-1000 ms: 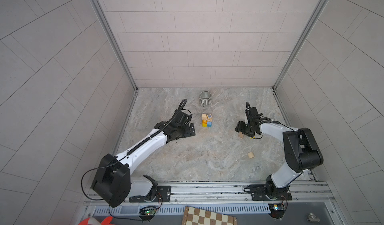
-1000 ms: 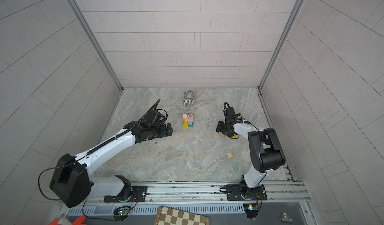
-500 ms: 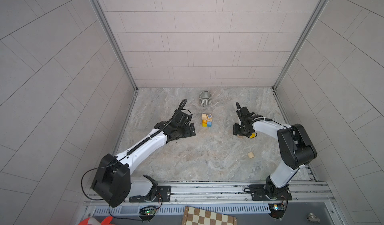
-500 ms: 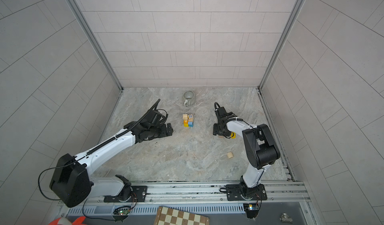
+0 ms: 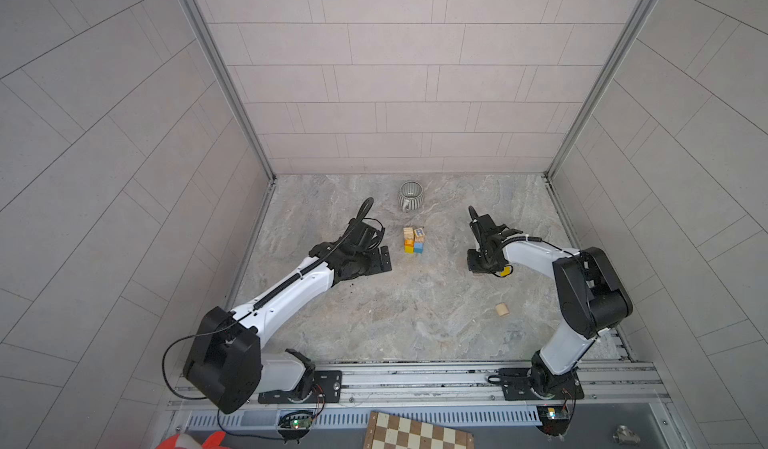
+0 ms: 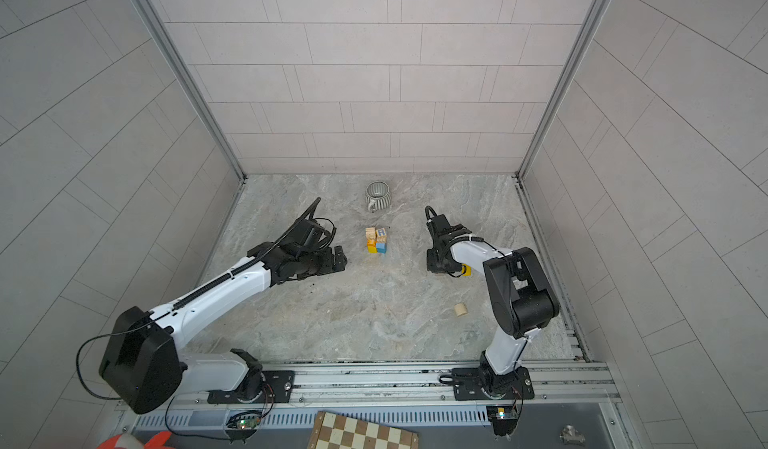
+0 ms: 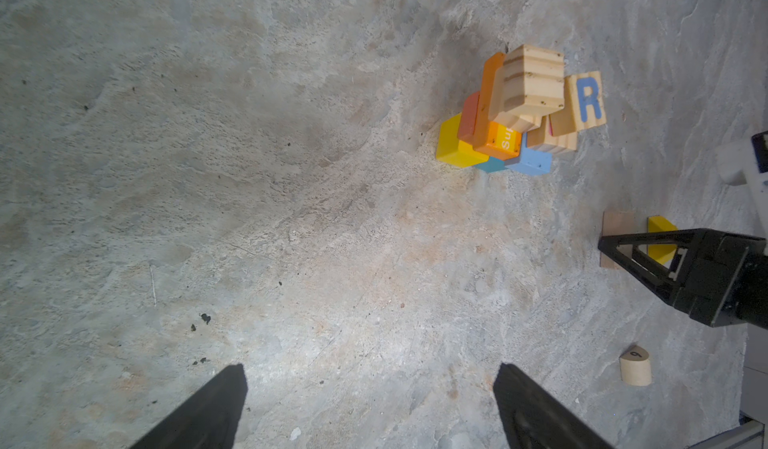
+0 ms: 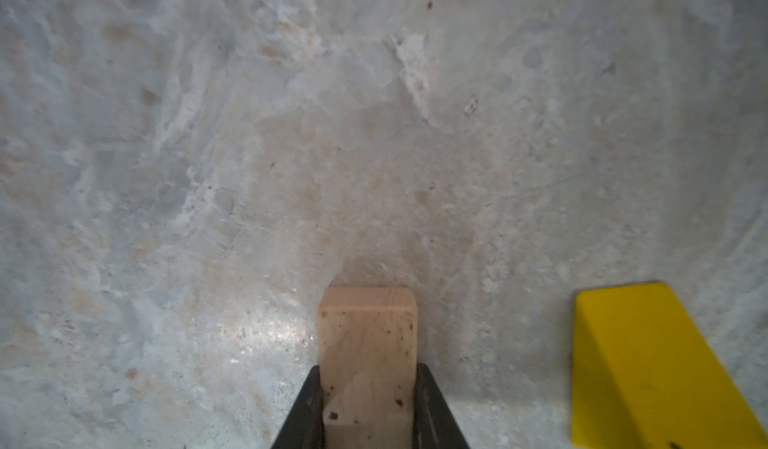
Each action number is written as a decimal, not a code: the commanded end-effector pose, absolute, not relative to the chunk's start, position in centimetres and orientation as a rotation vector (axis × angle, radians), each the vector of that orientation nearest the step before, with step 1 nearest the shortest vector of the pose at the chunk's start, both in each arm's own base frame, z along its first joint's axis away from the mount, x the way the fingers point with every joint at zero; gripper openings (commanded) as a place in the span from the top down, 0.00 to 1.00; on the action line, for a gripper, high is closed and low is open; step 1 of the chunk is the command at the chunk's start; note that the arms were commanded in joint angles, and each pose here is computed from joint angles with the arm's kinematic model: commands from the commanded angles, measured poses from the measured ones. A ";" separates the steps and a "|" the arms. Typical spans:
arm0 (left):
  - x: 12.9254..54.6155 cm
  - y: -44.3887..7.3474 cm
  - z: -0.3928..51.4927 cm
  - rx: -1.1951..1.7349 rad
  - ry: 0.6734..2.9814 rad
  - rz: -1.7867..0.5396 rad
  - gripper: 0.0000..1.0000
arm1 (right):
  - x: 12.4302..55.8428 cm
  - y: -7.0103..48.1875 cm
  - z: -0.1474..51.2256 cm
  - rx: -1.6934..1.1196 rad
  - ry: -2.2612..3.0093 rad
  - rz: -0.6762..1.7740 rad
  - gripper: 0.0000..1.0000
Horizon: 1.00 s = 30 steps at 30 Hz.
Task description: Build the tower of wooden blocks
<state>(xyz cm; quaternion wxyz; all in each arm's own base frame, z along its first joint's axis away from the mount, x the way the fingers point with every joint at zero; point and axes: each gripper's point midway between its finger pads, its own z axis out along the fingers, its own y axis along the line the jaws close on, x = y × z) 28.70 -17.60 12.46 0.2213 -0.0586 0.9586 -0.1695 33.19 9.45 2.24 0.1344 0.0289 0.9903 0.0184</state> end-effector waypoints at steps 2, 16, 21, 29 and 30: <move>28.3 -17.1 13.5 -0.174 2.629 -0.476 0.00 | 31.0 12.3 1.6 -0.150 2.951 0.062 0.78; 27.8 -16.0 14.0 -0.211 2.600 -0.472 0.00 | 28.1 20.2 1.9 -0.664 2.880 0.057 0.64; 27.8 -15.7 14.1 -0.217 2.592 -0.467 0.00 | 27.7 19.5 1.8 -0.651 2.884 0.016 0.50; 28.0 -15.5 14.5 -0.210 2.581 -0.455 0.00 | 27.4 16.2 2.0 -0.525 2.882 -0.137 0.43; 28.0 -15.4 14.5 -0.209 2.581 -0.450 0.00 | 27.4 15.7 1.9 -0.494 2.890 -0.141 0.43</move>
